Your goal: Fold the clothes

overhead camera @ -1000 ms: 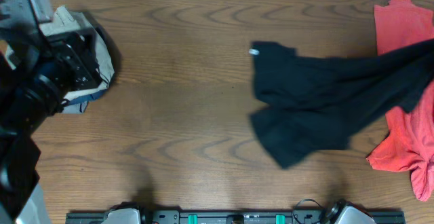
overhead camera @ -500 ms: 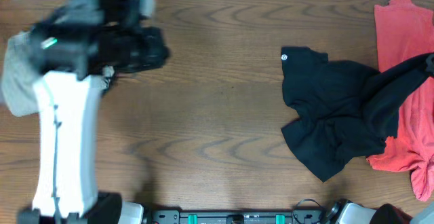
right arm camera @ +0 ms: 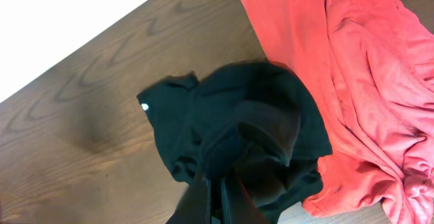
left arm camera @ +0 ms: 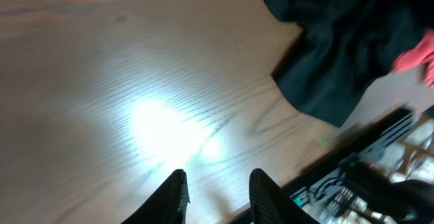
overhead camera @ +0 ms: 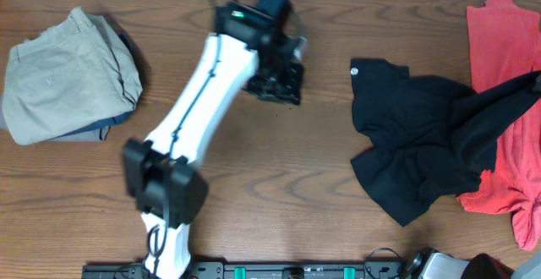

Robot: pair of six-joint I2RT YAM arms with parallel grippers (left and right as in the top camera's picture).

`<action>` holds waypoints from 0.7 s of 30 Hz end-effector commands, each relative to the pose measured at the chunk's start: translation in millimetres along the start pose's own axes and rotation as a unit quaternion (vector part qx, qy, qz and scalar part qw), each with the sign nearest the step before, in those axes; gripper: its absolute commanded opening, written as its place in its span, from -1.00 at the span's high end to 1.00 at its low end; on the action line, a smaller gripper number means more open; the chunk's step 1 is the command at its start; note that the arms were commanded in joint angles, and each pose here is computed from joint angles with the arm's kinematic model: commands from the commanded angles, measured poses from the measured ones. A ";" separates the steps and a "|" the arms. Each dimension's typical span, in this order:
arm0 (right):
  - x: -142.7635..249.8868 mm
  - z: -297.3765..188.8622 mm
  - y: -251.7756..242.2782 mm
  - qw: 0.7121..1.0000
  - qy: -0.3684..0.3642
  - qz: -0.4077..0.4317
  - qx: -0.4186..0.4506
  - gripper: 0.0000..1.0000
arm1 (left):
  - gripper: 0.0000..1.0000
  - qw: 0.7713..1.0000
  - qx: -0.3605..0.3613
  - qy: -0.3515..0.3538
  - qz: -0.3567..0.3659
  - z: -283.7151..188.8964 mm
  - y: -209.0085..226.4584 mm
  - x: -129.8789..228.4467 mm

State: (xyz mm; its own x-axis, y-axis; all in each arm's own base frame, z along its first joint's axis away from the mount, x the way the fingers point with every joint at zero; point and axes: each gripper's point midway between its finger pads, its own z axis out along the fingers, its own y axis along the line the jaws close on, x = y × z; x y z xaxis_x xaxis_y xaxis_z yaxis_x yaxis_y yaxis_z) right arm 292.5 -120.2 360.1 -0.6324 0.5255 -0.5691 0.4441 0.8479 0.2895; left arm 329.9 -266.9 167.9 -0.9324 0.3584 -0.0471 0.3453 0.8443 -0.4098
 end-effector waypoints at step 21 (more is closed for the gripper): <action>-0.4 -3.0 -6.7 1.000 -0.004 -0.004 0.016 0.98 | 0.01 0.980 0.004 0.097 0.173 182.2 -90.6 26.9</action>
State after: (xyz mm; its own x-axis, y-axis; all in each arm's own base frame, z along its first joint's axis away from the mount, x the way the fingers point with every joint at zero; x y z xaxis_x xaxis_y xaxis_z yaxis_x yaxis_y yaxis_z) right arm 290.9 -123.2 359.0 -0.6322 0.5258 -0.5691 0.4571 0.8462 0.2739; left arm 264.8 -395.8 41.2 -0.7472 0.6646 0.0028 0.6080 0.6853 -0.4009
